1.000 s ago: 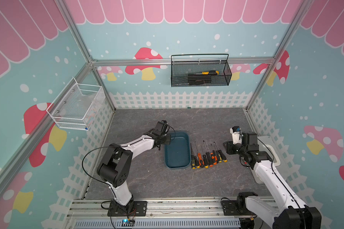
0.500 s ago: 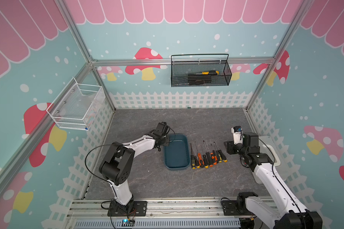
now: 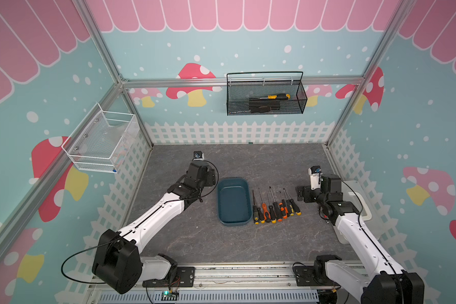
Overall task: Take out the screwdriver from the storage box
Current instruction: Reset both arms
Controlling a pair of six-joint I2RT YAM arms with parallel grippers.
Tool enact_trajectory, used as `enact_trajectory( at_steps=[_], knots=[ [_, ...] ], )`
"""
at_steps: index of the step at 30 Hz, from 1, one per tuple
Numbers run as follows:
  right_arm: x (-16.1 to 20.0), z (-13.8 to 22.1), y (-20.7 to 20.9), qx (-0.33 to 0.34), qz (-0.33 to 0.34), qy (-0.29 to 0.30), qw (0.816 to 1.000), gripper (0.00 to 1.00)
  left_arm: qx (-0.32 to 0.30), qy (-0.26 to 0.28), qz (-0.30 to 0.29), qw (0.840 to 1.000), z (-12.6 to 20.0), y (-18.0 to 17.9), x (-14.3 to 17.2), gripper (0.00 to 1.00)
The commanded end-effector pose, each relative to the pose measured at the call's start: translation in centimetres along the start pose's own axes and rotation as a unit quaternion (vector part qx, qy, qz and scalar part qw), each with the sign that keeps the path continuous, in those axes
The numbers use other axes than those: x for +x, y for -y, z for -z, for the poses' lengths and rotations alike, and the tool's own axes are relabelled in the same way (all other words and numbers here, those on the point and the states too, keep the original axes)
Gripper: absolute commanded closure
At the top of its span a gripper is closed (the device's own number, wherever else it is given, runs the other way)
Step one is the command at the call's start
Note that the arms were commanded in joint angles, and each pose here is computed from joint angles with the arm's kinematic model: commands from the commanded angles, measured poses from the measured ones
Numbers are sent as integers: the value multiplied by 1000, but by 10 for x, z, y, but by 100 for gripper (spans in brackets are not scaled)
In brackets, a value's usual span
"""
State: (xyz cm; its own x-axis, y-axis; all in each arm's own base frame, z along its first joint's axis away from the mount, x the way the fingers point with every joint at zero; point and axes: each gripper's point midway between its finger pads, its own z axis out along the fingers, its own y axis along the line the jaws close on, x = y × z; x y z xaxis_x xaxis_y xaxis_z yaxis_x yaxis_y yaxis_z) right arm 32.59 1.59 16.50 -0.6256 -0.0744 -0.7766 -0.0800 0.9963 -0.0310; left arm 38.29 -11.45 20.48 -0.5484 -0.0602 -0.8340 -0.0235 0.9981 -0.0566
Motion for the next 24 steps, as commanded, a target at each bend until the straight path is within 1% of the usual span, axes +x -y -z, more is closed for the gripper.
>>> enact_trajectory(
  at_steps=[1, 3, 4, 5, 7, 10, 11, 12, 14, 16, 18, 19, 21, 22, 24],
  knots=[
    [-6, -2, 19, 49, 4, 20, 999, 1, -103, 25, 44, 993, 6, -48, 6, 16],
    [-7, -4, 25, 63, 6, 33, 997, 1, -135, 51, 59, 988, 15, -63, 5, 9],
    [-7, -5, 30, 79, 3, 39, 996, 1, -143, 61, 62, 986, 17, -67, 5, 4],
    [-6, -6, 39, 102, -6, 44, 994, 1, -158, 71, 72, 982, 18, -80, 4, 2],
    [-8, -10, 46, 117, -10, 63, 991, 1, -159, 81, 80, 981, 16, -89, 4, 2],
    [-10, -26, 40, 70, -6, 85, 994, 1, -170, 103, 86, 976, 11, -107, 6, 2],
    [-11, -33, 37, 45, -8, 91, 995, 1, -160, 118, 82, 977, 8, -108, 4, 2],
    [-10, -39, 37, 29, -9, 94, 995, 1, -144, 127, 70, 979, 5, -105, 6, 1],
    [-9, -52, 29, -15, 2, 107, 994, 1, -106, 176, 39, 978, 3, -95, 3, 2],
    [-12, -58, 19, -45, 31, 145, 988, 1, -96, 204, 11, 974, 2, -93, 8, 2],
    [-15, -56, 10, -64, 55, 181, 980, 1, -106, 208, 3, 972, -2, -98, 11, 2],
    [-17, -55, 7, -68, 63, 196, 976, 1, -111, 201, 5, 973, -5, -102, 14, 2],
    [-14, -61, 3, -81, 63, 199, 975, 1, -123, 200, 6, 972, -9, -109, 15, 2],
    [-12, -64, -2, -96, 72, 198, 973, 1, -125, 200, -2, 972, -9, -111, 14, 2],
    [-7, -67, -9, -112, 84, 199, 970, 1, -135, 217, -13, 967, -9, -114, 7, 1]
  ],
)
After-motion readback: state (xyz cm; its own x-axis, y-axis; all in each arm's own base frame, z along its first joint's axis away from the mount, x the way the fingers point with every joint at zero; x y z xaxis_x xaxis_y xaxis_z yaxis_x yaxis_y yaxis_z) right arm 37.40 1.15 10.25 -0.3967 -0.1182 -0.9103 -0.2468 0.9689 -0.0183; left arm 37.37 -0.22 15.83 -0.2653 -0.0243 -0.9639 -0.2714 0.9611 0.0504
